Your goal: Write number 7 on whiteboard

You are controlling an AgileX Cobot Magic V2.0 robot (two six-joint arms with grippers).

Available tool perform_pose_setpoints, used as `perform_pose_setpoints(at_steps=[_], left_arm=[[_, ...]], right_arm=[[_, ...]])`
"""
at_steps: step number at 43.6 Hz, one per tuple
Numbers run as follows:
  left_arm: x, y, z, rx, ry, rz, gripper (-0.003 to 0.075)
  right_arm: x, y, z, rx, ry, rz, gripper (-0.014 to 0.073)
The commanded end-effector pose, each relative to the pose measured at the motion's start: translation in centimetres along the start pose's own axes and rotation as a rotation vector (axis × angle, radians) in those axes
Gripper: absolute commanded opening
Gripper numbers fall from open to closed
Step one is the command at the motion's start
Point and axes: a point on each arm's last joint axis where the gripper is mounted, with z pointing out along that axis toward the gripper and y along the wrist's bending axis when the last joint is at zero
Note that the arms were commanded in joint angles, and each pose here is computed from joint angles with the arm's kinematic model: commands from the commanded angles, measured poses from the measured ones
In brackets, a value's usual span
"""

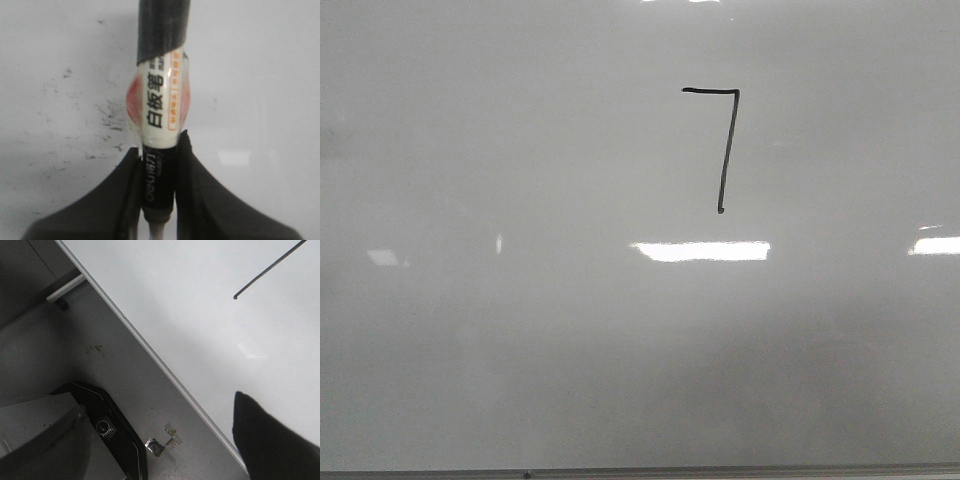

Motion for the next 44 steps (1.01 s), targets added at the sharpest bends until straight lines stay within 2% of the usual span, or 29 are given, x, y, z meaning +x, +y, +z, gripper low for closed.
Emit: perform_pose_setpoints(at_steps=[1, 9, 15, 20, 27, 31, 40, 44], left_arm=[[-1.9, 0.3, 0.0, 0.016, -0.196, -0.042, 0.0097], [-1.7, 0.2, 2.0, 0.026, -0.222, -0.042, 0.0098], [-1.3, 0.3, 3.2, 0.021, -0.177, -0.042, 0.0116], [-1.4, 0.3, 3.9, 0.012, -0.124, -0.043, 0.0195], [-1.6, 0.3, 4.6, 0.003, -0.072, -0.043, 0.0347], [-1.5, 0.4, 4.9, 0.001, -0.060, -0.039, 0.0395], [-2.2, 0.4, 4.1, -0.016, 0.004, -0.006, 0.0409], [-3.0, 0.5, 2.7, -0.035, 0.041, 0.016, 0.0408]], right_arm=[[-1.1, 0.0, -1.2, 0.036, -0.087, -0.002, 0.0601], [-1.1, 0.0, -1.2, 0.036, -0.087, -0.002, 0.0601], [-1.1, 0.0, -1.2, 0.036, -0.087, -0.002, 0.0601], [-1.1, 0.0, -1.2, 0.034, -0.086, -0.002, 0.0601], [-1.0, 0.0, -1.1, 0.033, -0.085, -0.002, 0.0601], [-1.0, 0.0, -1.1, 0.033, -0.085, -0.002, 0.0601], [-1.0, 0.2, -1.3, 0.030, -0.081, -0.001, 0.0601], [-0.7, 0.5, -1.9, 0.050, -0.087, 0.044, 0.0601]])
